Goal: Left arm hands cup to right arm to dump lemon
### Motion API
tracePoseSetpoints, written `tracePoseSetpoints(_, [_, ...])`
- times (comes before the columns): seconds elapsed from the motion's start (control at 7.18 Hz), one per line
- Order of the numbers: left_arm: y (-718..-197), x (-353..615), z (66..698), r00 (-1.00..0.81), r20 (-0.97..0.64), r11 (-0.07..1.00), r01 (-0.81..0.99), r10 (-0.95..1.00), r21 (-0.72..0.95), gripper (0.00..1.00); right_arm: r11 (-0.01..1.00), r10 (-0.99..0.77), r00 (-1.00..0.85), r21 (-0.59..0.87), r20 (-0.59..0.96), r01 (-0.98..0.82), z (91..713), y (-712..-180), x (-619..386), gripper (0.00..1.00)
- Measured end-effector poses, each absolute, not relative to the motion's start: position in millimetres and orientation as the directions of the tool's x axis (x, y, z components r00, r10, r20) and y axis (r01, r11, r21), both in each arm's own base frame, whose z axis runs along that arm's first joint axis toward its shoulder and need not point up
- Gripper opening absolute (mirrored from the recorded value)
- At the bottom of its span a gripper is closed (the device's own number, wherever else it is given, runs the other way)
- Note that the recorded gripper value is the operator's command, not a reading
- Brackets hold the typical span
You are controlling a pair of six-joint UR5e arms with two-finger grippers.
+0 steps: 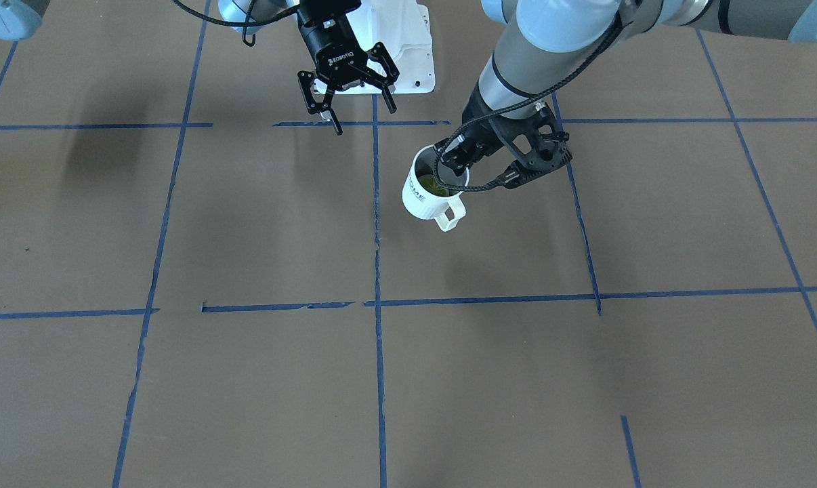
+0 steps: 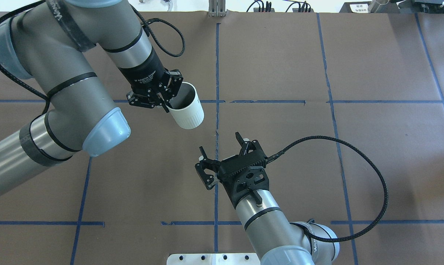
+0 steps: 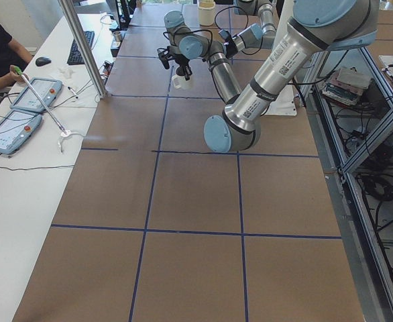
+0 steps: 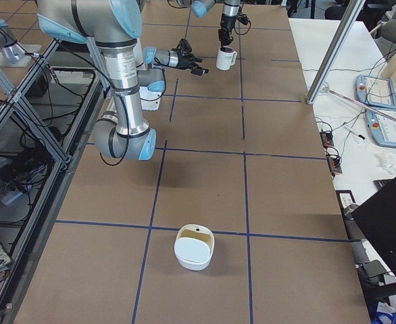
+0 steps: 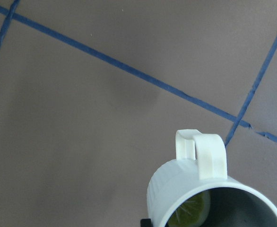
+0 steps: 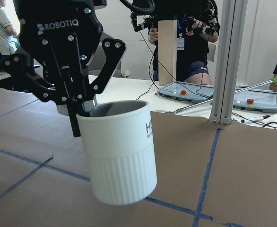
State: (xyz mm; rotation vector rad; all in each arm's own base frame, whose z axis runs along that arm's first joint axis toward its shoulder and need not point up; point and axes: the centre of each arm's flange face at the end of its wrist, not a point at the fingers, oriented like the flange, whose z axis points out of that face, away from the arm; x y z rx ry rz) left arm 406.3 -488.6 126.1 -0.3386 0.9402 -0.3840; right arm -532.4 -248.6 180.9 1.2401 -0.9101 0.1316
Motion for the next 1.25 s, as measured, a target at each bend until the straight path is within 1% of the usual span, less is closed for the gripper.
tracePoseSetpoints(0.56, [-449, 433, 99, 0.526, -0.715, 0.872, 0.118, -0.461, -0.475, 0.0, 0.351, -0.362, 0.674, 0.764, 0.644, -0.541, 181, -250, -545, 0.99])
tracePoseSetpoints(0.98, [-439, 437, 92, 0.523, -0.722, 0.875, 0.102, -0.452, -0.474, 0.0, 0.351, -0.362, 0.684, 0.772, 0.634, -0.53, 186, -251, -550, 0.99])
tracePoseSetpoints(1.25, [-435, 440, 89, 0.523, -0.724, 0.875, 0.095, -0.45, -0.474, 0.02, 0.351, -0.362, 0.689, 0.777, 0.627, -0.523, 189, -251, -553, 0.99])
